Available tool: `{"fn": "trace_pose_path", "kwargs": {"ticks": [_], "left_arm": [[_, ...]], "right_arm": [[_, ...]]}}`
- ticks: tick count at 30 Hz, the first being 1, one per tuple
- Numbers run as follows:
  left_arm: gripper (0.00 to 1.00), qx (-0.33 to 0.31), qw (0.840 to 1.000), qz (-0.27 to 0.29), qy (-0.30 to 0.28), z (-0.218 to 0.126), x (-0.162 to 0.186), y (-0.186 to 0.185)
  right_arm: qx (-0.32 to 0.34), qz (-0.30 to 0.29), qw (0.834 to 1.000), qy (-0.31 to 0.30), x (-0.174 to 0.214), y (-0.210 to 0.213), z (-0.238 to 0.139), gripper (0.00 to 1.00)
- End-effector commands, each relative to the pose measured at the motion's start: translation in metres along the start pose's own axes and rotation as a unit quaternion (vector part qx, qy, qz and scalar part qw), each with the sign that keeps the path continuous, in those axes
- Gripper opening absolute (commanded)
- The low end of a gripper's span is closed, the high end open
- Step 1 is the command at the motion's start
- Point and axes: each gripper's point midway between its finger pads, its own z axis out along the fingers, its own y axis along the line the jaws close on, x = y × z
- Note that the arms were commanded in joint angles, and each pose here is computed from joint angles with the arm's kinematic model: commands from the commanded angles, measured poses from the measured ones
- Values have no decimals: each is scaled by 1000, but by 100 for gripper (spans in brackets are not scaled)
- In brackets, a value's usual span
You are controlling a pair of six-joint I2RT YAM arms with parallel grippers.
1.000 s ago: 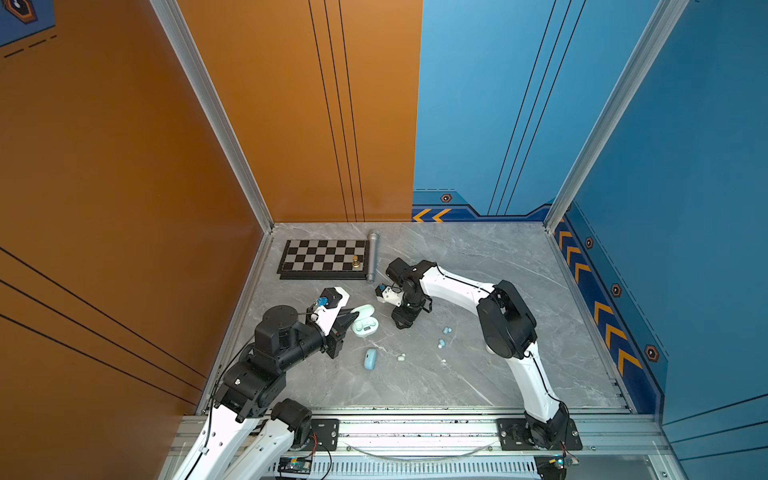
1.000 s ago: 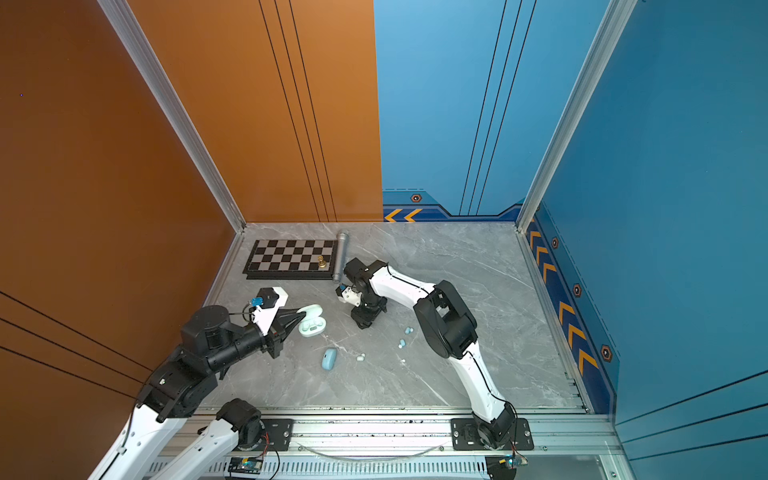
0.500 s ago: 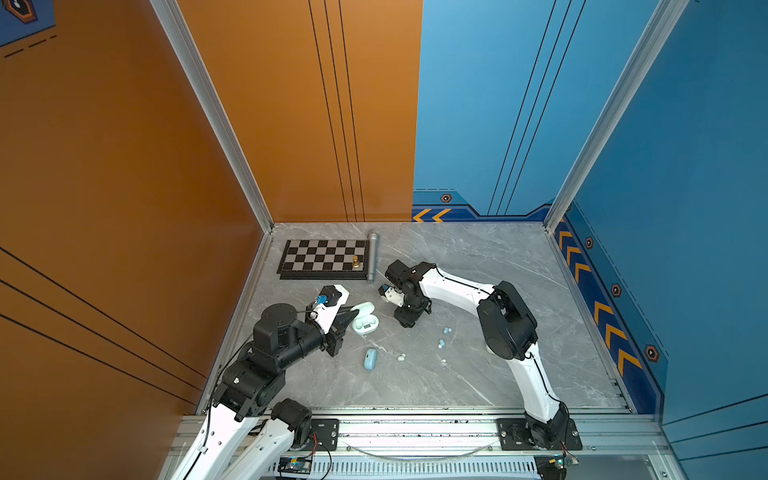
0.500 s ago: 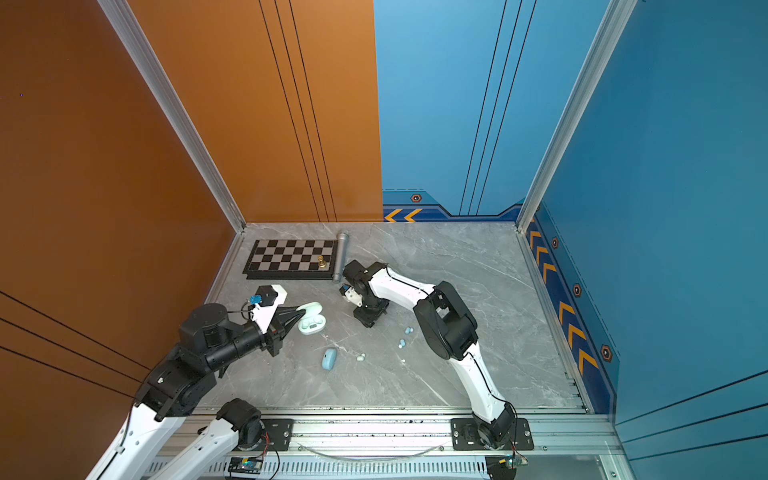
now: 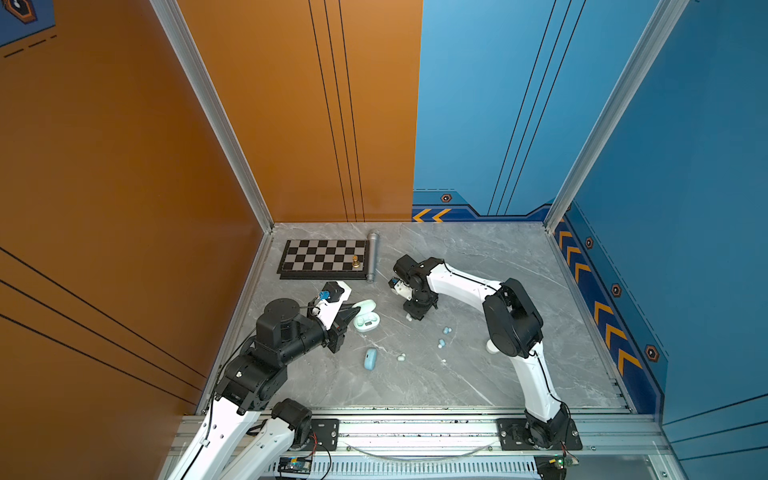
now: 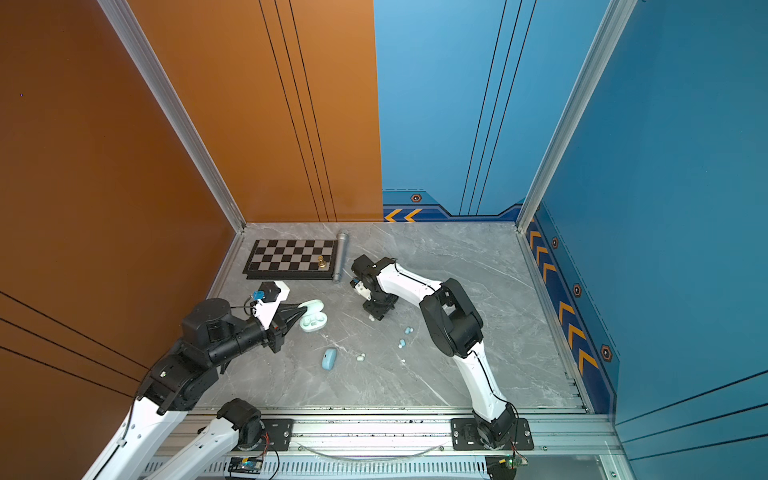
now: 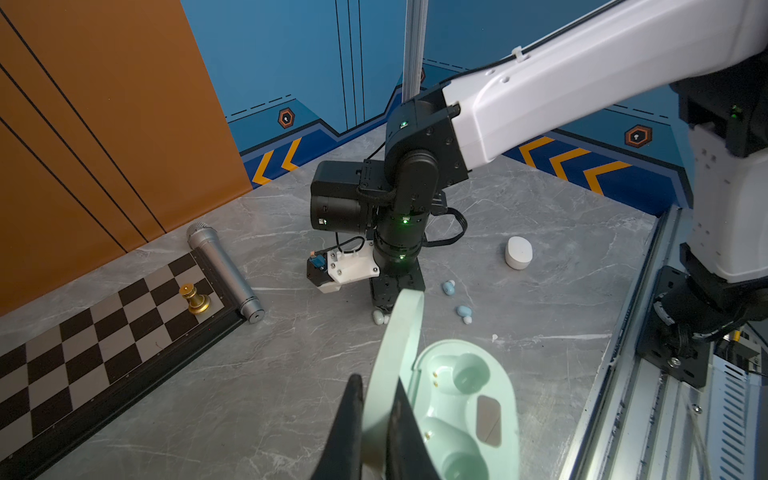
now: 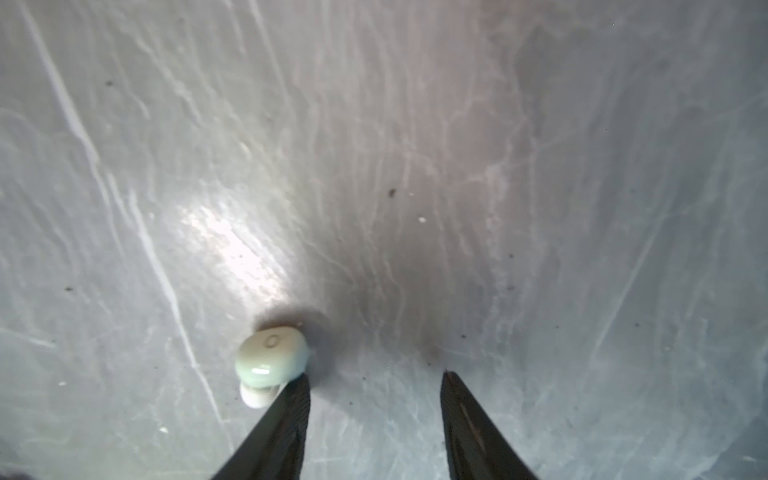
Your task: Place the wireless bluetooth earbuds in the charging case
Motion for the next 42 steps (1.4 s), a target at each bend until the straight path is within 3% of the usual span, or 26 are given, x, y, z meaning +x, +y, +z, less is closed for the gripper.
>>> {"fn": "trace_pose_path", "kwargs": {"ticks": [1,4,9,14,18,34,42], "left_arm": [[0,5,1000,15,-26,-6,-18,-2],[0,5,1000,16,-26,-5,-18,-1],[0,6,999,13,-29,-4,-18,-1],[0,4,1000,9,-30,-4,-15,-1],[0,0,999,4,-35,-5,-14,0],[0,-4,999,5,-37,-6,-10,0],[0,-6,999,8,-42,-7,-13,1]], "right_arm": [[10,49,998,-39,-6,-19,-33,51],[-8,99,993,-60,-10,-20,-45,49],[-103,178,973,-102,-26,-1,-74,46],[-116,230,962,-86,-32,17,-68,46],[-86,275,956,-60,-30,21,-48,48],[-21,291,956,-10,-19,32,2,44],[-32,290,956,-5,-24,36,12,34]]}}
